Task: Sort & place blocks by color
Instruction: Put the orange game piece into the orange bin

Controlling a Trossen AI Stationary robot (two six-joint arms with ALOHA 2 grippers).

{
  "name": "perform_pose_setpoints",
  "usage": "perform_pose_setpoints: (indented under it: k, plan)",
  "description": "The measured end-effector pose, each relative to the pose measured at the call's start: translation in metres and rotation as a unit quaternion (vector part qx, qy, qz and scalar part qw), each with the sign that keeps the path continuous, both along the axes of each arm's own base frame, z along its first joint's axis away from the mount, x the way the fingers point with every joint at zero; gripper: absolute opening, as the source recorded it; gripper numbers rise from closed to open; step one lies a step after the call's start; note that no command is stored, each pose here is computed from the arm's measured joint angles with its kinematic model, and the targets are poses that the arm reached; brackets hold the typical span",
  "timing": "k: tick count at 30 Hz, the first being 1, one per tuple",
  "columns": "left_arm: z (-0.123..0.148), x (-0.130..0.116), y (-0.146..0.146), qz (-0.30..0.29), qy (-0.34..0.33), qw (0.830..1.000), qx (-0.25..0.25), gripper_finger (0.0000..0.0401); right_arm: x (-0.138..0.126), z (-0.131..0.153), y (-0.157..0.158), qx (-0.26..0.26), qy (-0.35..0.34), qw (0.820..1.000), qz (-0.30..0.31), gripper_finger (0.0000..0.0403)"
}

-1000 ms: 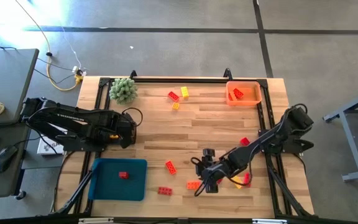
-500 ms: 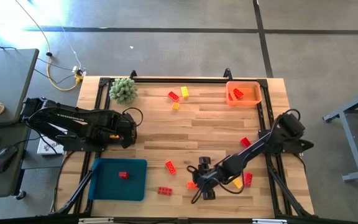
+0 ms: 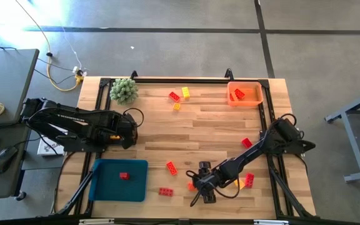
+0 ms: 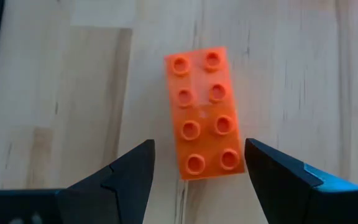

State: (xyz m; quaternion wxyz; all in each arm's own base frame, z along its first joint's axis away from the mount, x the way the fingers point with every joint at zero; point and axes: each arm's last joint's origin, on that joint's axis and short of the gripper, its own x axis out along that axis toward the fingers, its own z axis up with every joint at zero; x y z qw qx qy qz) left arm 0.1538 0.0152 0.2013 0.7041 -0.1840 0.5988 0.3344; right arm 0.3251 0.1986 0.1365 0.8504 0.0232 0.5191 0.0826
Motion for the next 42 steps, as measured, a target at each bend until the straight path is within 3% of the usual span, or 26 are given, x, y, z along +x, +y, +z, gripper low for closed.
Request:
perform_pose_setpoints:
  k: [15, 19, 24, 30, 42]
  plan:
    - [0.0, 0.0, 0.0, 0.0, 0.0, 1.0, 0.0, 0.02, 0.004, -0.011, 0.003, -0.01, -0.008, 1.0, 0.004, 0.0231]
    - [0.0, 0.0, 0.0, 0.0, 0.0, 1.0, 0.002, 0.02, 0.004, -0.011, 0.002, -0.024, -0.014, 1.0, -0.002, 0.0196]
    - [0.0, 0.0, 0.0, 0.0, 0.0, 1.0, 0.004, 0.02, 0.006, -0.011, 0.0, -0.019, -0.012, 1.0, -0.004, 0.0119]
    - [0.0, 0.0, 0.0, 0.0, 0.0, 1.0, 0.004, 0.02, 0.006, -0.005, -0.007, -0.03, -0.012, 0.999, -0.013, 0.0115]
    - [0.001, 0.006, 0.0, 0.0, -0.029, 1.0, 0.005, 0.02, 0.01, 0.024, -0.063, -0.11, -0.009, 0.985, -0.134, 0.0115]
